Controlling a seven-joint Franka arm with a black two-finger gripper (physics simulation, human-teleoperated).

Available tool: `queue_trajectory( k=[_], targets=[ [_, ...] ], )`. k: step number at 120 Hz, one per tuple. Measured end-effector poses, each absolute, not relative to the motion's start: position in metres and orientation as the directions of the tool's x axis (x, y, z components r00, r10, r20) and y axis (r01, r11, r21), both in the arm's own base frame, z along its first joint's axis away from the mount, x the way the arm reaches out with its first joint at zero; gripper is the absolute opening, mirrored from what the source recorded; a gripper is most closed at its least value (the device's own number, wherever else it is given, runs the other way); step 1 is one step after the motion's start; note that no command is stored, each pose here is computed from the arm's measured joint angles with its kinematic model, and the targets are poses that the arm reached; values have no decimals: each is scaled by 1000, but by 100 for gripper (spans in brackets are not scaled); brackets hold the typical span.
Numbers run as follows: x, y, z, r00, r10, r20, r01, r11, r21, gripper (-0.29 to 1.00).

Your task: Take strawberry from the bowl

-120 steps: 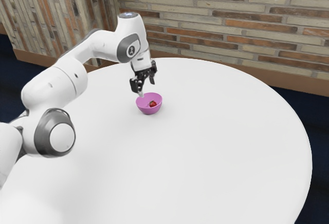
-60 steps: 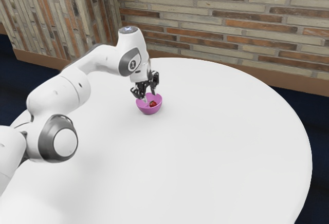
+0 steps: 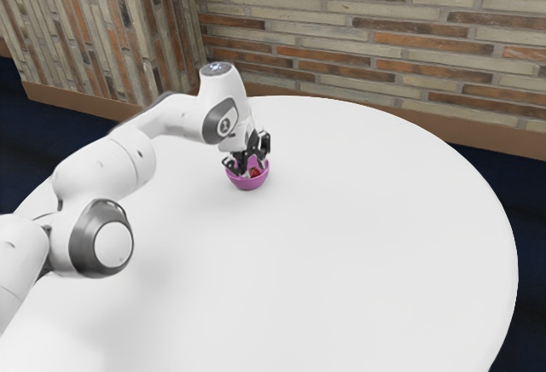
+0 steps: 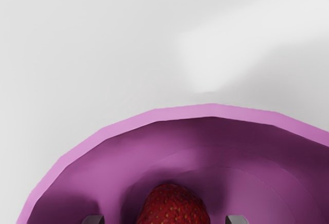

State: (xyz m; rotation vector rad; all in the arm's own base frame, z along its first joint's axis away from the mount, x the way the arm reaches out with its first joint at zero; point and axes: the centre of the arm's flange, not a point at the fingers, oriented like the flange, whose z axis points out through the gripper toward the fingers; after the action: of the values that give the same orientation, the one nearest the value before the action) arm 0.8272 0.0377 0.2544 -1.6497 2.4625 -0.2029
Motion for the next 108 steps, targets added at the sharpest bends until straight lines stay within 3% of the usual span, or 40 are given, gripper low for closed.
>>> queue_trajectory(
  k=[19, 46, 70, 86, 108],
  targets=[
    [827, 44, 248, -381, -923, -57, -899, 385, -210, 27],
    [826, 35, 263, -409, -911, -62, -888, 412, -204, 7],
    [807, 17, 345, -437, -894, -103, -874, 449, -184, -2],
    [791, -37, 386, -480, -871, -106, -849, 491, -194, -5],
    [773, -168, 377, -585, -809, -54, -787, 583, -201, -6]
  ],
)
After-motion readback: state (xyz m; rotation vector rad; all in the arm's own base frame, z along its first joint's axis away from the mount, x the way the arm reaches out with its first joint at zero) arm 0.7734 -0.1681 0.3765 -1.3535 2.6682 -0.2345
